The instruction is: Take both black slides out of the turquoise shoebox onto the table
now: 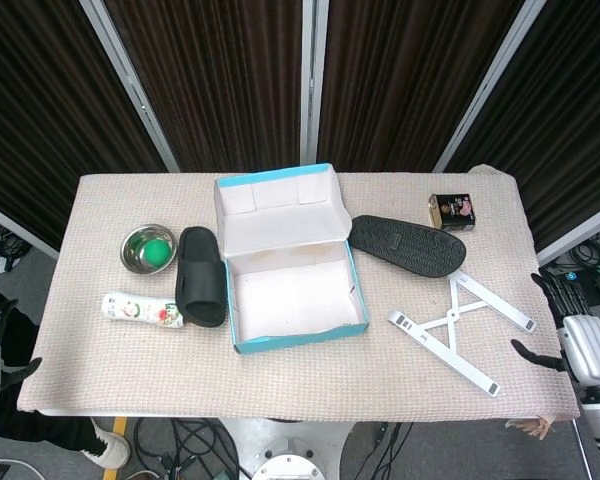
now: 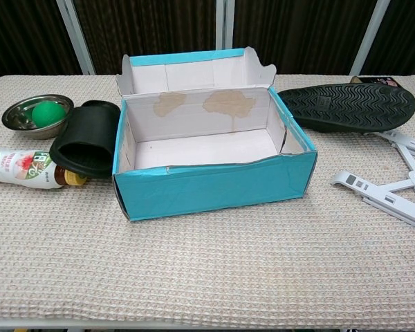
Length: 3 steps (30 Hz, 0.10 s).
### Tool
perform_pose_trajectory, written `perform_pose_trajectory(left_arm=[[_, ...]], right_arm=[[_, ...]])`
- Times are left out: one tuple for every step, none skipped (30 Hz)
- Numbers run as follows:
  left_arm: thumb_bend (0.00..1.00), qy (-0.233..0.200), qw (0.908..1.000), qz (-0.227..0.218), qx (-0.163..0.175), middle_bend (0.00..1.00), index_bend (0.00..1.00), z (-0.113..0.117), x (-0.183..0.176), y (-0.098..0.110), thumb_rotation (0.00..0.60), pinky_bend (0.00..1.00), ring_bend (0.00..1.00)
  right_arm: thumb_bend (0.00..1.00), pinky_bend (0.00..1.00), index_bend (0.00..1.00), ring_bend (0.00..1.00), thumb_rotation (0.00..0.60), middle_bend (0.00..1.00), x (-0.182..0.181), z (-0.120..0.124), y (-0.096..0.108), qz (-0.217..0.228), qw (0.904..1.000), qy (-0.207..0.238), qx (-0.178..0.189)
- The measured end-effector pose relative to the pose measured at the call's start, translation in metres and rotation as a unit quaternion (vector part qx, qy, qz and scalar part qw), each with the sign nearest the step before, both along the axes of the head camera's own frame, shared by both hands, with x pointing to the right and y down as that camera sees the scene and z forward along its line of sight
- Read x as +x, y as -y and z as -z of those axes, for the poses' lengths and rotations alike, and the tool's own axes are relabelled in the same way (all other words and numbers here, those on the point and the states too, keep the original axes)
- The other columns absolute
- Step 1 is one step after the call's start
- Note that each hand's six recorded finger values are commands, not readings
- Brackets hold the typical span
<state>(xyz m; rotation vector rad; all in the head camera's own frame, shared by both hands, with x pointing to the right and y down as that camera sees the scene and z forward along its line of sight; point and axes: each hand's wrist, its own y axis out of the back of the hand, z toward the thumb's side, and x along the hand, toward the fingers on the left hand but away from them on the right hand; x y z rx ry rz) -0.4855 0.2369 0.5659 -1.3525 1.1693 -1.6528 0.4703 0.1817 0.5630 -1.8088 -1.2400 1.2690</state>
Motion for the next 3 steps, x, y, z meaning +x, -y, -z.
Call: perform_pose_trajectory(left_arm=[[0.00, 0.000, 1.0000, 0.005, -0.002, 0.18, 0.18, 0.002, -0.001, -0.006, 0.600, 0.12, 0.05], [0.00, -0.001, 0.9999, 0.010, -0.003, 0.18, 0.18, 0.003, -0.002, -0.011, 0.600, 0.12, 0.05], [0.00, -0.003, 0.9999, 0.015, -0.004, 0.18, 0.18, 0.004, -0.002, -0.017, 0.600, 0.12, 0.05]], right_arm=[[0.10, 0.00, 0.00, 0.00, 0.600, 0.00, 0.001, 0.001, -0.004, -0.002, 1.0000, 0.000, -0.002], [0.10, 0.00, 0.00, 0.00, 0.600, 0.00, 0.001, 0.002, -0.006, -0.001, 1.0000, 0.000, -0.004], [0.11, 0.00, 0.00, 0.00, 0.600, 0.00, 0.001, 0.003, -0.007, -0.001, 1.0000, 0.001, -0.005]])
